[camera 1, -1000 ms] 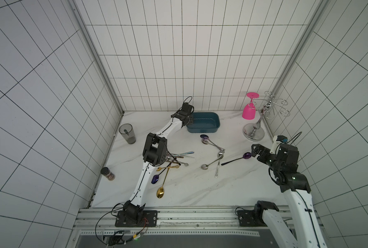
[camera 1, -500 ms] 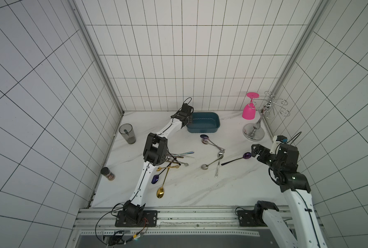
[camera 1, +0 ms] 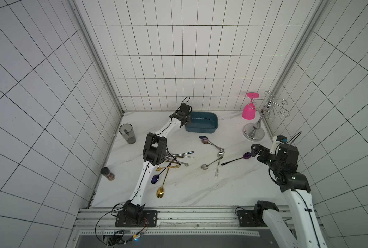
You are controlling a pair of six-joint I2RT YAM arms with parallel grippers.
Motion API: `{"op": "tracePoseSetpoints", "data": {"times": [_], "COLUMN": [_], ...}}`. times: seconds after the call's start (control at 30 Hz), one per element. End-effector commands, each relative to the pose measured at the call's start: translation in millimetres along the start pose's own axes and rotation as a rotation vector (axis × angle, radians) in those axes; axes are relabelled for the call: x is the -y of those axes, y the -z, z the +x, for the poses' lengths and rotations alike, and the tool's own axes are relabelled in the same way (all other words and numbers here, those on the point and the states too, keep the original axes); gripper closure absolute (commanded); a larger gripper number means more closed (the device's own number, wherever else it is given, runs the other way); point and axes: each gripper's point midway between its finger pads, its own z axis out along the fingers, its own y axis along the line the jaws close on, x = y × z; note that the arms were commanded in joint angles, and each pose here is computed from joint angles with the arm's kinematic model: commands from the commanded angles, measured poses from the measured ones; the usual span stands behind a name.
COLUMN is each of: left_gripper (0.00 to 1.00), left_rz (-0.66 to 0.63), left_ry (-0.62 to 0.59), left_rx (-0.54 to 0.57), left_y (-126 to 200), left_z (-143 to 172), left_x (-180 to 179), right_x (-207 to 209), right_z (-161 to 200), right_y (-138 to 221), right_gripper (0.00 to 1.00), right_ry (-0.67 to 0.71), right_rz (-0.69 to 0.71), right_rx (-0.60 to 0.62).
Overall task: Put the spoon into the storage box
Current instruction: Pick up the storage box at the center of the board.
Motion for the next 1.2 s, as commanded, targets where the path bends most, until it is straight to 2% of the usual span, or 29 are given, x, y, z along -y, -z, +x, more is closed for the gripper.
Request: {"op": "tracePoseSetpoints", "data": {"times": [0.0,0.27,0.47,0.63,0.87,1.0,1.17], "left_gripper": [1.00,1.00,1.00,1.00,1.00,1.00,1.00], "left_rz": [-0.006,-0.002,0.019,0.079,0.193,0.245,0.394], "left_ry": [0.019,-0.072,-0.225,-0.440,-0.866,-0.984,-1.097], "left_rx": [0.137,0.282,0.327,0.326,0.208,0.094,-0.018], "left_y": [36,120,178,217,258,271,291], "left_z": [-57,-118,-123,-98,-21,21,62], "left_x": [-4,-5,-7,-4,3,4,22], "right_x": [0,-15,-39,-67,-108,-138,-170], "right_z": [7,-1,-4,-1,6,11,28], "right_y": [-3,6,10,8,3,2,-3], "right_gripper": [0.01,0.01,0.00,0.01,0.03,0.03,0.04], "right_ry": [0.018,0.079,0.147,0.233,0.390,0.444,0.496], "right_rz": [-0.001,-0.018,-0.084,-0.151,-0.212,-0.286,-0.359], "right_rx": [-0.021,-0.057,-0.119,-0.201,-0.314,-0.353,-0.402]}}
